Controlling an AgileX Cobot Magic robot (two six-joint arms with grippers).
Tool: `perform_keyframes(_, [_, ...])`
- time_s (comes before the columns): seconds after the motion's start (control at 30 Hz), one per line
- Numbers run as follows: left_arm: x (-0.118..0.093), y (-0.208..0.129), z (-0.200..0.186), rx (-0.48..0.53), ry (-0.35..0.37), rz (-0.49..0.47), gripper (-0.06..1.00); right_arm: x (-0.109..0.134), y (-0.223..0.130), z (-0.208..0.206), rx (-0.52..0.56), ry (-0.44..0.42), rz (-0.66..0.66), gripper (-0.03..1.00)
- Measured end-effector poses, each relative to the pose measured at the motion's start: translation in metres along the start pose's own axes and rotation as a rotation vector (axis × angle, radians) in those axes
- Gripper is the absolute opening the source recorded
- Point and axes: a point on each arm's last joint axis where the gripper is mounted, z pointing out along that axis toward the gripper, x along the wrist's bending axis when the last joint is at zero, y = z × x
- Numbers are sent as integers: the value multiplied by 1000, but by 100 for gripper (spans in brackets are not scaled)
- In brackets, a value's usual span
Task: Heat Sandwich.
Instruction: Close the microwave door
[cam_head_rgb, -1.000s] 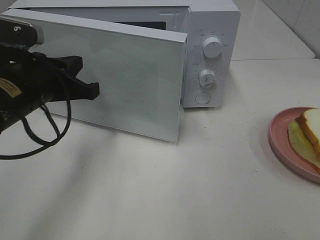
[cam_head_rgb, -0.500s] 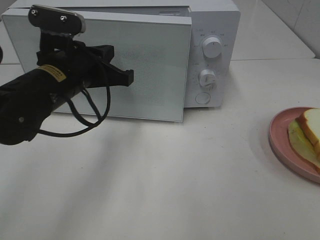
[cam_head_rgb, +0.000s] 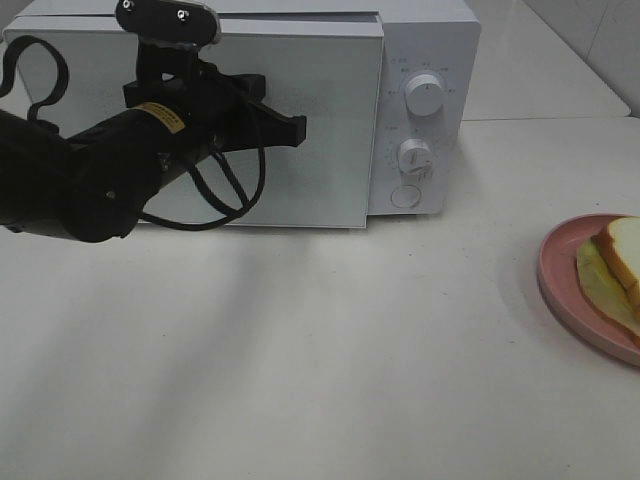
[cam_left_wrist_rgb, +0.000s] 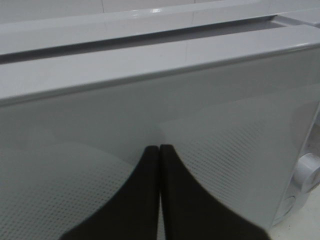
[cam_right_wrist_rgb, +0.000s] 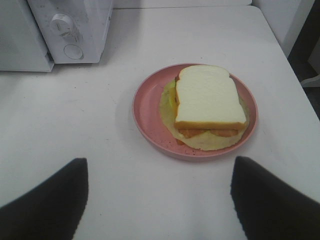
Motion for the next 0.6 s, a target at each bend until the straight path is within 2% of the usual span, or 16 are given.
perform_keyframes(0.13, [-9,0,11,20,-26,58,0,0,0,0,0,0,0,76])
perform_keyframes(0.3, [-13,-1,23,39,1,53,0,0,0,0,0,0,0,76])
perform_keyframes(0.6, [-14,-2,32,70,1,51,0,0,0,0,0,0,0,76])
